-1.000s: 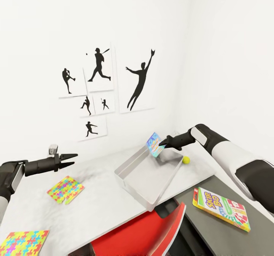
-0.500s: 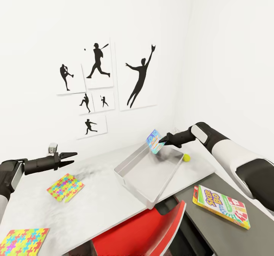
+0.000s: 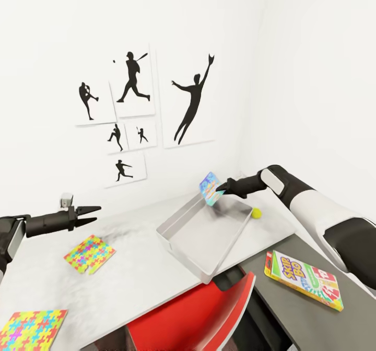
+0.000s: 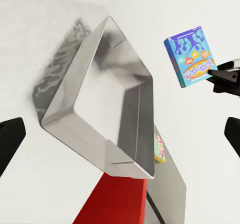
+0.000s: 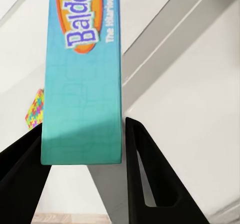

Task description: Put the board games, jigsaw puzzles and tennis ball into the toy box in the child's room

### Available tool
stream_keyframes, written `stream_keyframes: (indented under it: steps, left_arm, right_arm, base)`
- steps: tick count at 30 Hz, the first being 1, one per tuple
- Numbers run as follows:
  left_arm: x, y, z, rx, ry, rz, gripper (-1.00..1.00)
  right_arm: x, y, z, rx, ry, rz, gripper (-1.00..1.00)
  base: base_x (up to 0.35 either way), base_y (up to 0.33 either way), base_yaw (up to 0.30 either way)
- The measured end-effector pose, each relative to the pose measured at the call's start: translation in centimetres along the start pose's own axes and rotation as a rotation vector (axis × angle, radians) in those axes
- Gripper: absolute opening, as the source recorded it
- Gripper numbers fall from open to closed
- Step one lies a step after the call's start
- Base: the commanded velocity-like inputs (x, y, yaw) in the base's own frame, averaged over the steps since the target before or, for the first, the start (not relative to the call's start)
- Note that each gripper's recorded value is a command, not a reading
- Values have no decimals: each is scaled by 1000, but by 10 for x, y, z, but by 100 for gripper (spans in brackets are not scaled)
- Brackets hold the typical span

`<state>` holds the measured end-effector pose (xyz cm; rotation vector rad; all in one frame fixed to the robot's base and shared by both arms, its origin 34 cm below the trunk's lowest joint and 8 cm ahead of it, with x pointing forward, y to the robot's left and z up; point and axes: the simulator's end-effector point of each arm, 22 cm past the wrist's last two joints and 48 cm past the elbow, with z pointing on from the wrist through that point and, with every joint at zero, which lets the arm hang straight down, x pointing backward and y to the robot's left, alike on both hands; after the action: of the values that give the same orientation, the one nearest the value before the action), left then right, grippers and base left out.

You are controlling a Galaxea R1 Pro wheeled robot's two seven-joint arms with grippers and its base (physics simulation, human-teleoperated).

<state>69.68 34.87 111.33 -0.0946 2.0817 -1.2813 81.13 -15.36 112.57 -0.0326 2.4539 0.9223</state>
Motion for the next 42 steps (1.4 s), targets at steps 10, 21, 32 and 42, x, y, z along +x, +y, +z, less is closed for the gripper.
stream_keyframes:
  steps: [10, 21, 32, 42]
  left_arm:
    - [3, 7, 4, -5, 8, -11, 100]
    - [8, 15, 11, -7, 20, -26, 100]
    - [12, 24, 14, -16, 28, -38, 100]
    - [16, 32, 17, -21, 36, -52, 100]
  right_arm:
    - [1, -4, 8, 1, 6, -4, -100]
    - [2, -25, 16, 59, 6, 1, -100]
    - [10, -34, 24, 65, 33, 18, -100]
    - [15, -40, 32, 63, 51, 29, -100]
  base:
    - [0, 0, 0]
    - [0, 0, 0]
    - [0, 0, 0]
    - [0, 0, 0]
